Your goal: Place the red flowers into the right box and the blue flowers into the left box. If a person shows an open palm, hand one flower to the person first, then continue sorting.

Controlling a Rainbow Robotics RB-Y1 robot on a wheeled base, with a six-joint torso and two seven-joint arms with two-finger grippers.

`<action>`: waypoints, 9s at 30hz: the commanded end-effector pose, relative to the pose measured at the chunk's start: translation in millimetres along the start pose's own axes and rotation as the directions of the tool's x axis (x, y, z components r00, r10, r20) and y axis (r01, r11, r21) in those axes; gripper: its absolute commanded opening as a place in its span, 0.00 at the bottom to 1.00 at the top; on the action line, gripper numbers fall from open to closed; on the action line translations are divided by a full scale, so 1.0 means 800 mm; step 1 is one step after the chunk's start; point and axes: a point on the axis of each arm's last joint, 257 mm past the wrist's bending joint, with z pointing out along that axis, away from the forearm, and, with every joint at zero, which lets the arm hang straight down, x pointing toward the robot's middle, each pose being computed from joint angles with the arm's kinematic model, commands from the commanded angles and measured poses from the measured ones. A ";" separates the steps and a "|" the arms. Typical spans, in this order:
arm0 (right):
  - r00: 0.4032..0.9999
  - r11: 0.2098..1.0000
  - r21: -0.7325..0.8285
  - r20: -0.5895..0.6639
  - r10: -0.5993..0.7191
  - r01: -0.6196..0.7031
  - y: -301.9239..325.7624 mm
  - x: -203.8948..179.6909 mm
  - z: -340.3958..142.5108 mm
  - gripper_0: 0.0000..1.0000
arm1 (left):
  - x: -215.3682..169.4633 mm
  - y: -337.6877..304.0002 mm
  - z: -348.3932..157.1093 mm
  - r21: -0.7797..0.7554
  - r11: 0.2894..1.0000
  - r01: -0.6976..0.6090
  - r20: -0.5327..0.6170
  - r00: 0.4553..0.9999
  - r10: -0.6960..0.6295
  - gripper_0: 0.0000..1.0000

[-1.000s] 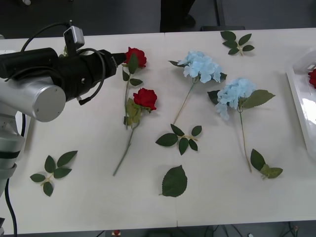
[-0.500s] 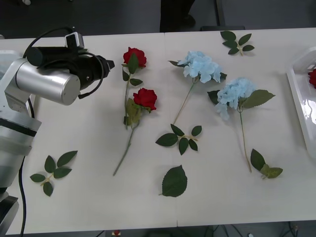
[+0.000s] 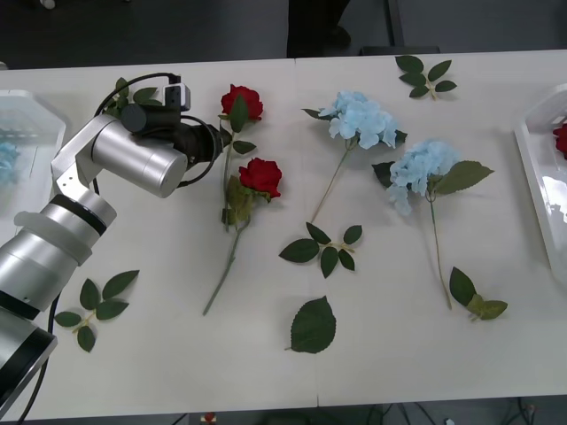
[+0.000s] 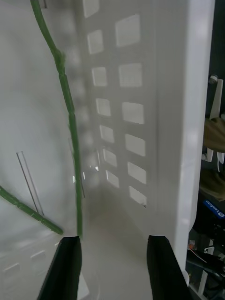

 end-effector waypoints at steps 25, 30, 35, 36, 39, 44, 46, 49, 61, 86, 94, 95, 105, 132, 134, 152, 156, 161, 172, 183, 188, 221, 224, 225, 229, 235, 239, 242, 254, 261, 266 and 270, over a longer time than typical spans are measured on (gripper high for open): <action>0.940 0.794 -0.521 0.049 -0.338 0.312 0.329 -0.003 -0.139 1.00 | 0.021 -0.077 0.019 0.030 0.973 -0.231 -0.080 0.969 0.233 1.00; 0.950 0.775 -0.559 0.081 -0.301 0.293 0.393 0.006 -0.155 1.00 | 0.026 -0.072 0.021 0.027 0.973 -0.230 -0.093 0.968 0.232 1.00; 0.963 0.755 -0.604 0.083 -0.256 0.253 0.444 0.013 -0.171 1.00 | 0.027 -0.072 0.022 0.028 0.972 -0.235 -0.095 0.967 0.237 0.47; 0.966 0.753 -0.613 0.076 -0.246 0.240 0.453 0.015 -0.173 1.00 | 0.026 -0.072 0.022 0.028 0.972 -0.234 -0.093 0.967 0.235 0.34; 0.974 0.747 -0.630 0.066 -0.218 0.210 0.474 0.015 -0.177 1.00 | 0.027 -0.072 0.022 0.028 0.971 -0.236 -0.093 0.967 0.238 0.17; 0.984 0.743 -0.648 0.063 -0.165 0.166 0.503 0.010 -0.183 1.00 | 0.027 -0.069 0.022 0.025 0.972 -0.234 -0.094 0.967 0.236 0.00; 0.984 0.740 -0.651 0.072 -0.162 0.169 0.511 0.009 -0.184 1.00 | 0.026 -0.070 0.022 0.026 0.971 -0.238 -0.093 0.967 0.239 0.00; 0.985 0.742 -0.649 0.072 -0.159 0.167 0.516 0.009 -0.184 1.00 | 0.026 -0.067 0.022 0.022 0.972 -0.235 -0.093 0.967 0.236 0.00; 0.986 0.747 -0.643 0.110 -0.129 0.170 0.540 0.000 -0.176 1.00 | -0.009 -0.065 0.013 0.053 0.980 -0.190 -0.037 0.981 0.192 0.00; 0.978 0.771 -0.604 0.157 -0.134 0.203 0.553 -0.006 -0.166 0.12 | -0.135 -0.225 -0.279 0.555 0.828 -0.081 0.309 0.944 -0.114 0.00; 0.980 0.770 -0.609 0.163 -0.113 0.191 0.543 -0.018 -0.171 0.00 | -0.129 -0.276 -0.306 0.667 0.745 0.001 0.379 0.860 -0.341 0.00; 0.981 0.770 -0.611 0.159 -0.112 0.187 0.541 -0.018 -0.171 0.00 | -0.129 -0.280 -0.308 0.674 0.739 0.007 0.379 0.855 -0.353 0.00; 0.984 0.796 -0.583 0.146 -0.098 0.165 0.459 -0.043 -0.180 0.00 | -0.123 -0.350 -0.316 0.785 0.616 0.067 0.339 0.785 -0.518 0.00; 0.940 0.704 -0.623 0.250 -0.234 0.341 0.409 -0.043 -0.179 1.00 | -0.121 -0.403 -0.306 0.856 0.449 0.255 0.130 0.735 -0.665 0.00; 0.936 0.653 -0.670 0.268 -0.230 0.352 0.405 -0.044 -0.202 1.00 | -0.121 -0.402 -0.305 0.854 0.454 0.254 0.134 0.736 -0.663 0.00; 0.891 0.201 -0.879 0.384 -0.242 0.433 0.432 -0.028 -0.395 1.00 | -0.124 -0.394 -0.302 0.833 0.517 0.196 0.215 0.746 -0.630 0.00; 0.902 0.121 -0.909 0.367 -0.227 0.400 0.446 -0.028 -0.435 1.00 | -0.124 -0.393 -0.301 0.829 0.526 0.188 0.227 0.747 -0.625 0.00; 0.909 0.027 -0.931 0.349 -0.229 0.364 0.463 -0.020 -0.475 1.00 | -0.124 -0.393 -0.301 0.828 0.530 0.183 0.233 0.748 -0.622 0.00; 0.883 -0.130 -0.940 0.340 -0.323 0.315 0.509 0.015 -0.538 1.00 | -0.124 -0.393 -0.301 0.828 0.530 0.183 0.233 0.748 -0.622 0.00; 0.867 -0.156 -0.939 0.342 -0.362 0.305 0.553 0.028 -0.556 0.50 | -0.124 -0.393 -0.301 0.828 0.530 0.183 0.233 0.748 -0.622 0.00; 0.874 -0.131 -0.945 0.326 -0.360 0.298 0.557 0.025 -0.550 0.00 | -0.124 -0.393 -0.301 0.828 0.530 0.183 0.233 0.748 -0.622 0.00; 0.890 -0.078 -0.956 0.292 -0.351 0.283 0.536 0.014 -0.538 0.00 | -0.124 -0.393 -0.301 0.828 0.530 0.183 0.233 0.748 -0.622 1.00; 0.891 -0.075 -0.957 0.287 -0.351 0.279 0.536 0.014 -0.538 0.00 | -0.124 -0.393 -0.301 0.828 0.530 0.183 0.233 0.748 -0.622 1.00; 0.892 -0.075 -0.958 0.286 -0.349 0.277 0.535 0.013 -0.538 0.00 | -0.124 -0.393 -0.301 0.828 0.530 0.183 0.233 0.748 -0.622 1.00; 0.899 -0.054 -0.961 0.274 -0.342 0.272 0.532 0.009 -0.533 0.00 | -0.124 -0.393 -0.301 0.828 0.530 0.183 0.233 0.748 -0.622 1.00; 0.927 0.049 -0.970 0.210 -0.312 0.236 0.504 -0.010 -0.502 0.00 | -0.111 -0.369 -0.277 0.797 0.567 0.208 0.237 0.756 -0.610 1.00; 0.958 0.161 -0.969 0.143 -0.248 0.187 0.463 -0.036 -0.460 0.00 | -0.121 -0.325 -0.267 0.736 0.652 0.183 0.305 0.770 -0.560 1.00; 0.978 0.308 -0.937 0.113 -0.175 0.164 0.414 -0.063 -0.413 0.00 | -0.125 -0.296 -0.277 0.688 0.695 0.206 0.303 0.790 -0.534 1.00; 0.997 0.784 -0.619 0.073 0.016 0.033 0.159 -0.102 -0.281 0.00 | -0.033 -0.182 -0.256 0.410 0.898 0.160 0.139 0.962 -0.234 1.00; 0.995 0.923 -0.384 0.093 0.028 0.010 0.040 -0.092 -0.194 0.00 | 0.014 -0.090 -0.243 0.209 0.974 -0.085 0.014 0.996 0.084 1.00; 0.996 0.980 -0.198 0.085 0.016 0.001 -0.036 -0.065 -0.127 0.00 | 0.040 -0.055 -0.221 0.137 0.967 -0.213 -0.059 0.973 0.223 1.00; 0.997 0.993 -0.119 0.069 0.023 -0.014 -0.069 -0.042 -0.092 0.00 | 0.057 -0.041 -0.193 0.109 0.954 -0.281 -0.097 0.952 0.291 1.00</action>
